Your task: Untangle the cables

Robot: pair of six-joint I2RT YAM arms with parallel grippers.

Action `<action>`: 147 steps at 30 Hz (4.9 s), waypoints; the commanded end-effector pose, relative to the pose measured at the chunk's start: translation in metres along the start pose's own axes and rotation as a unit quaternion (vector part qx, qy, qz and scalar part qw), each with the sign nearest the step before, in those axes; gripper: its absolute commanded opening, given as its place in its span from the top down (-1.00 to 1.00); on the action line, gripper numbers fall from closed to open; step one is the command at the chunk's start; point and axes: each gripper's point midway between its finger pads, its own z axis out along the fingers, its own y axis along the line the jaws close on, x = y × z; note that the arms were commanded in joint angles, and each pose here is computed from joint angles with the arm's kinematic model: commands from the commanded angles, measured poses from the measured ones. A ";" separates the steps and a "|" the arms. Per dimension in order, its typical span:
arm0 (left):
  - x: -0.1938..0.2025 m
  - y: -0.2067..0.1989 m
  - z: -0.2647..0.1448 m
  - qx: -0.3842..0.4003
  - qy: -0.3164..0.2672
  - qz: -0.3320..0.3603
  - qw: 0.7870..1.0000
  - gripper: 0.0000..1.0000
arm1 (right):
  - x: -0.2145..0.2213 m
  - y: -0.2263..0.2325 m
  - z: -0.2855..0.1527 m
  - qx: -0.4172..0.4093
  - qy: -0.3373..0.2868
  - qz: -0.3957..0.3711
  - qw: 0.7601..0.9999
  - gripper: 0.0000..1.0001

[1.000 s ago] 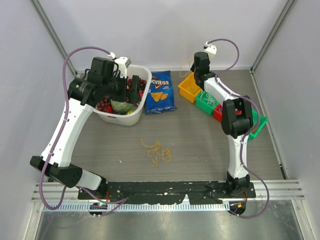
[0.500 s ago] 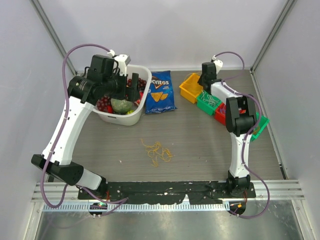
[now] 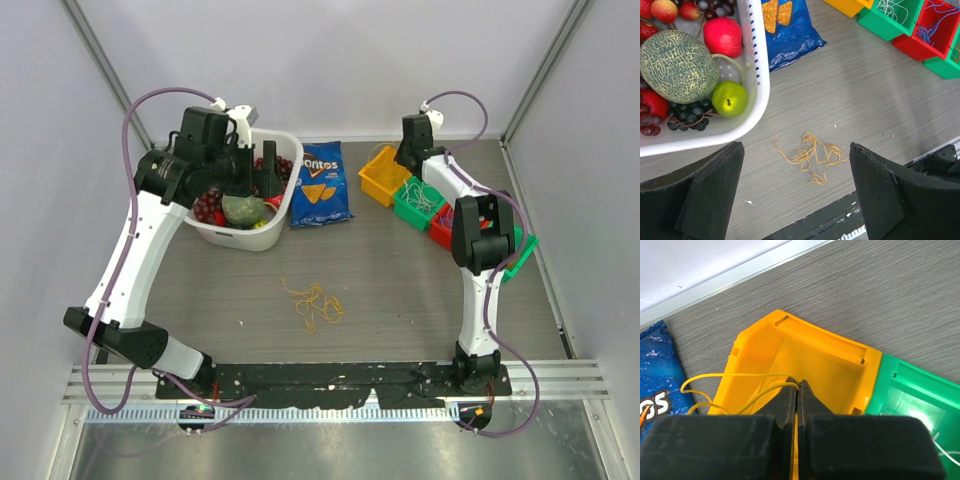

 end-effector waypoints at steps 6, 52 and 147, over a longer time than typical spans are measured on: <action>0.009 -0.007 -0.026 0.021 -0.019 -0.011 1.000 -0.81 | -0.062 0.005 -0.057 0.020 -0.035 0.030 0.999 0.99; 0.033 -0.012 -0.045 0.030 0.005 -0.042 0.999 -0.86 | -0.004 0.010 -0.019 0.126 -0.007 -0.070 0.990 0.61; 0.214 0.017 0.123 -0.148 -0.071 -0.363 0.917 0.96 | 0.330 0.061 -0.342 -0.323 0.346 -0.225 0.852 0.17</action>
